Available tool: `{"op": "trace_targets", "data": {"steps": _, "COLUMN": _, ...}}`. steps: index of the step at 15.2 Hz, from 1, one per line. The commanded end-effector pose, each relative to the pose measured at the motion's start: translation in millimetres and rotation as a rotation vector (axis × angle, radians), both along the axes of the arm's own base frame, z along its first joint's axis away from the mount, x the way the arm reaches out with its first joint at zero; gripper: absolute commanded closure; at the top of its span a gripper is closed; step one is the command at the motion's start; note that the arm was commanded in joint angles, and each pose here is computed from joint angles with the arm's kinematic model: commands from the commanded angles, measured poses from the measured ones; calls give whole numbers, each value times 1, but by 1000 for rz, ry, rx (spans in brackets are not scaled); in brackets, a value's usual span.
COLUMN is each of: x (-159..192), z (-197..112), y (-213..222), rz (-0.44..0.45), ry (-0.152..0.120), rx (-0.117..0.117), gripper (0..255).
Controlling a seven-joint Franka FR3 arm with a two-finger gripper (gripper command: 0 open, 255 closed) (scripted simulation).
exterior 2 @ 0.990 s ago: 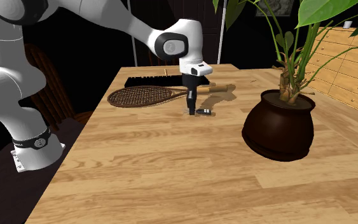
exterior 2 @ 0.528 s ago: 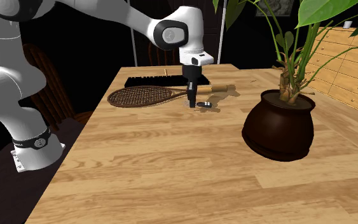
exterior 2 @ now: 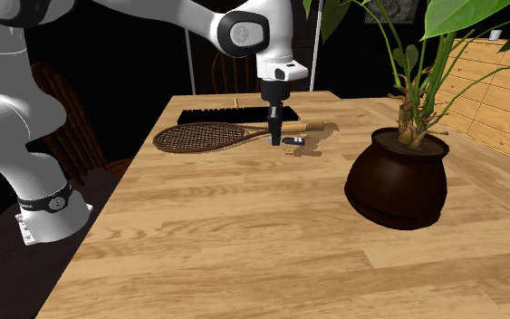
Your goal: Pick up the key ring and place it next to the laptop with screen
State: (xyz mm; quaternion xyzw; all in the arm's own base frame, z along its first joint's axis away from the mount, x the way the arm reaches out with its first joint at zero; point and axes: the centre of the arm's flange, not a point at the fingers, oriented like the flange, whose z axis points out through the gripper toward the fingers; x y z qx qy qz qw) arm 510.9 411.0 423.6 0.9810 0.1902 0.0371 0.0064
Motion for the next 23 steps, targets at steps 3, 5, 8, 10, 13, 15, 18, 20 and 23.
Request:
{"op": "trace_targets", "data": {"steps": 3, "x": 31, "z": 2, "y": -40, "rz": 0, "ry": 0, "rx": 0, "gripper": 255}}
{"op": "trace_targets", "data": {"steps": 5, "x": 48, "z": 2, "y": -61, "rz": 0, "ry": 0, "rx": 0, "gripper": 255}}
{"op": "trace_targets", "data": {"steps": 8, "x": 72, "z": 2, "y": -92, "rz": 0, "ry": 0, "rx": 0, "gripper": 255}}
{"op": "trace_targets", "data": {"steps": 10, "x": 89, "z": 2, "y": -112, "rz": 0, "ry": 0, "rx": 0, "gripper": 255}}
{"op": "trace_targets", "data": {"steps": 13, "x": 114, "z": 2, "y": -143, "rz": 0, "ry": 0, "rx": 0, "gripper": 255}}
{"op": "trace_targets", "data": {"steps": 15, "x": 130, "z": 2, "y": -164, "rz": 0, "ry": 0, "rx": 0, "gripper": 255}}
{"op": "trace_targets", "data": {"steps": 18, "x": 155, "z": 2, "y": -194, "rz": 0, "ry": 0, "rx": 0, "gripper": 255}}
{"op": "trace_targets", "data": {"steps": 20, "x": 172, "z": 2, "y": -215, "rz": 0, "ry": 0, "rx": 0, "gripper": 255}}
{"op": "trace_targets", "data": {"steps": 23, "x": 196, "z": 2, "y": -246, "rz": 0, "ry": 0, "rx": 0, "gripper": 255}}
